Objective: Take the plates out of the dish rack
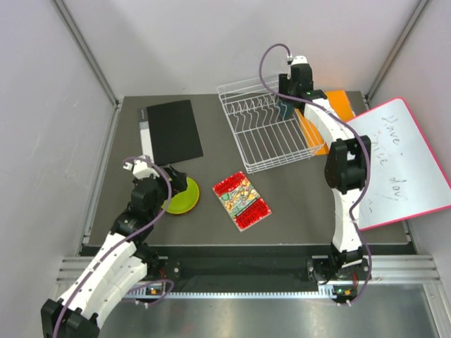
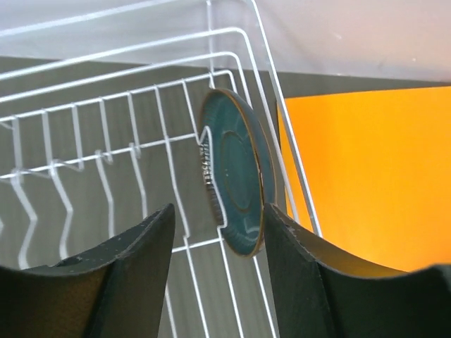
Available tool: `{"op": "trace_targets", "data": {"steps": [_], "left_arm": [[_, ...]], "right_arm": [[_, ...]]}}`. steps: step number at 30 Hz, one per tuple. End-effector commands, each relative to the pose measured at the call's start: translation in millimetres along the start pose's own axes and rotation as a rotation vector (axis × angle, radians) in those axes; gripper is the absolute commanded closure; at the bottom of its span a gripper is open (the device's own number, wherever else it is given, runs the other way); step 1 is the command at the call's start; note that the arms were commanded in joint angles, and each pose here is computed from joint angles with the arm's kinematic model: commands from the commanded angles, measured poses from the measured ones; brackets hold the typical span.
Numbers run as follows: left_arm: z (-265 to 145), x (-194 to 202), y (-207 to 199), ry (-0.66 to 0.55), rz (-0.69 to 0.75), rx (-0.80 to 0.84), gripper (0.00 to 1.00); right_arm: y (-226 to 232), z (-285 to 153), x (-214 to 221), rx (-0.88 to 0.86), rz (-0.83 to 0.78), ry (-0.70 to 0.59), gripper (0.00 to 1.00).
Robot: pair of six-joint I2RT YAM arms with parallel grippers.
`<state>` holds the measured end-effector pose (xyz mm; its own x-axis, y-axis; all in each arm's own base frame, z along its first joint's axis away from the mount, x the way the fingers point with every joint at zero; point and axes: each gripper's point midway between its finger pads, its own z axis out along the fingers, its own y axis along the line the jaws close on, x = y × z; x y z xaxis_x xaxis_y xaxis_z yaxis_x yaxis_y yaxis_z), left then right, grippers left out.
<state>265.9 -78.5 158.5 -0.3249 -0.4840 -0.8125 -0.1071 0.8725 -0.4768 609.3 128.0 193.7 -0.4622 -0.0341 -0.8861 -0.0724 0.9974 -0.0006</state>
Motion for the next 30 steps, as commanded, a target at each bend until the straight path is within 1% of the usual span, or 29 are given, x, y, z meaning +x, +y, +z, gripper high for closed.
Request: {"op": "trace_targets", "data": {"steps": [1,2,7,8,12,16,17,18,20,23,25,26,28,30], "left_arm": [[6,-20,-42,-0.022,0.031,0.165,0.05],[9,-17,-42,-0.013,0.038,0.163,0.05],[16,-6,-35,0.015,0.040,0.139,0.05],[17,-10,-38,-0.005,0.035,0.151,0.05],[15,-8,-34,-0.014,0.035,0.144,0.05],[16,-7,-31,-0.017,0.036,0.133,0.05],[17,-6,-31,-0.015,0.036,0.132,0.05],[17,-5,-31,-0.012,0.037,0.132,0.05],[18,-5,-32,-0.010,0.040,0.135,0.05],[21,-3,-30,-0.001,0.045,0.124,0.05],[21,-1,-28,0.004,0.050,0.119,0.05],[21,-1,-27,0.001,0.051,0.115,0.05],[22,-1,-26,-0.003,0.051,0.110,0.05],[22,0,-24,-0.002,0.050,0.105,0.05]], "right_arm": [[-20,14,-3,0.070,-0.039,0.003,0.49],[-23,15,-1,0.081,-0.039,0.006,0.50],[-30,25,13,0.109,-0.049,0.022,0.50],[-30,26,14,0.110,-0.048,0.022,0.50],[-34,29,19,0.105,-0.035,0.024,0.49],[-34,39,27,0.084,-0.023,0.041,0.50],[-35,43,32,0.083,-0.020,0.047,0.52],[-35,46,34,0.077,-0.020,0.052,0.55],[-34,54,38,0.059,-0.009,0.056,0.65],[-31,61,40,0.039,-0.008,0.055,0.71],[-27,63,38,0.018,-0.015,0.045,0.82],[-27,62,37,0.018,-0.014,0.039,0.90],[-27,63,36,0.018,-0.016,0.028,1.00],[-28,59,27,0.027,-0.021,0.000,1.00]]}}
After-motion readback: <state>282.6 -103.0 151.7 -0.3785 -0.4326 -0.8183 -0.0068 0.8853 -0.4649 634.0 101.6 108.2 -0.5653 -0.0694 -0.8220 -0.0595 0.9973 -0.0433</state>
